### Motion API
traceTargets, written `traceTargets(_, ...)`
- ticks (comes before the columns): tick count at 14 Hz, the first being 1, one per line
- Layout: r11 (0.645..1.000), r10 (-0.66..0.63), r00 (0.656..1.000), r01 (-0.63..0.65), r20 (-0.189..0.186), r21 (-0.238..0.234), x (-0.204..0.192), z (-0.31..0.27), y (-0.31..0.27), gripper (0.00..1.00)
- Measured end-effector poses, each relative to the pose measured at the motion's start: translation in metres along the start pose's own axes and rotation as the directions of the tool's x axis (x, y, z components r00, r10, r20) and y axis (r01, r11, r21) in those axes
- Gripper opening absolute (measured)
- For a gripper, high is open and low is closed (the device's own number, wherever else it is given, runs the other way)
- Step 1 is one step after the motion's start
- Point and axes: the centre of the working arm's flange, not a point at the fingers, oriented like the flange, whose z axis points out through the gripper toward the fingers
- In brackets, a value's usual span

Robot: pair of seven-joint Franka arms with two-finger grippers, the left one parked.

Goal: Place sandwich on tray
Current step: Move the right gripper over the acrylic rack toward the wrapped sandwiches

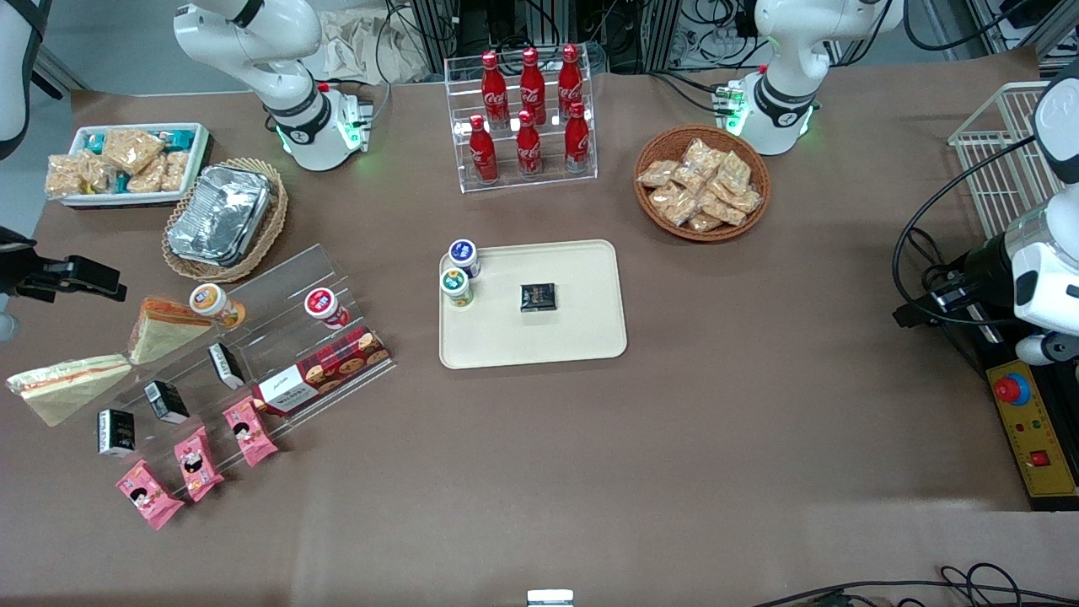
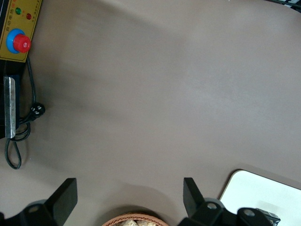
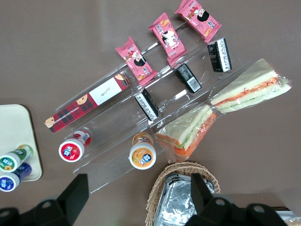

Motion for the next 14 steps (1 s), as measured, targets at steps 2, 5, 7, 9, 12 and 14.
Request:
traceTargets(2,1.000,0.000,1.000,0.000,0.000,0.000,0.000,0.000,0.000,0.97)
traceTargets(5,1.000,0.000,1.000,0.000,0.000,0.000,0.000,0.000,0.000,0.97)
traceTargets(7,1.000,0.003,1.000,-0.003,0.001,0.000,0.000,0.001,0.002,0.97)
traceTargets(9,1.000,0.005,1.000,-0.005,0.001,0.000,0.000,0.001,0.004,0.97)
traceTargets(12,1.000,0.026,1.000,-0.026,0.002,0.000,-0.001,0.001,0.015,0.97)
traceTargets(14,0.998,0.061,0.998,-0.061,0.003,0.001,-0.003,0.001,0.032,0.97)
